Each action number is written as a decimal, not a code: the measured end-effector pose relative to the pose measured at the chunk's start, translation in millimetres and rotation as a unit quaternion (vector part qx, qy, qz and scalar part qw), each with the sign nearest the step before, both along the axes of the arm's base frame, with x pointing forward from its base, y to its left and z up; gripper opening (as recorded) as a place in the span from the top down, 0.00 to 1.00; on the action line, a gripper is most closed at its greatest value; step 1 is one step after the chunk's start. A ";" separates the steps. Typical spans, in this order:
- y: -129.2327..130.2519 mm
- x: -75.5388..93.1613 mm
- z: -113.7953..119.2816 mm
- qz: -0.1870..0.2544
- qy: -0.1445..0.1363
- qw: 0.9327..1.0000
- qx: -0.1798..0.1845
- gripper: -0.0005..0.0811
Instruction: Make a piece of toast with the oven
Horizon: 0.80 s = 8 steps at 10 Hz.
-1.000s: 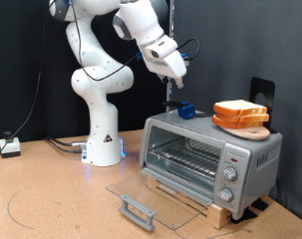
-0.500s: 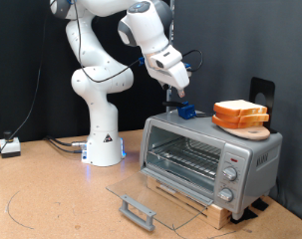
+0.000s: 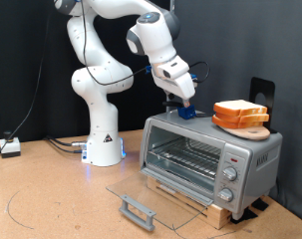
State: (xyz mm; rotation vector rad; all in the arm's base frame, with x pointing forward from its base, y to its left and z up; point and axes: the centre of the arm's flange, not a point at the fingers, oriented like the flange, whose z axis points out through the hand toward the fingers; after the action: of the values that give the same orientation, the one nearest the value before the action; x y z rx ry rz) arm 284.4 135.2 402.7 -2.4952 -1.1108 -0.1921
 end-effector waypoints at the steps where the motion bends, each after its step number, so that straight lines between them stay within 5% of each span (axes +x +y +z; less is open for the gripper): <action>1: 3.6 1.6 -5.7 -0.002 0.002 1.000 -0.001 0.00; 8: 21.7 5.7 -29.2 0.000 0.012 1.000 0.004 0.00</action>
State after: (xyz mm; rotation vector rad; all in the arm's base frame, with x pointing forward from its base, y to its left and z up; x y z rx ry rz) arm 290.1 156.9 373.5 -2.4840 -1.0997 -0.1664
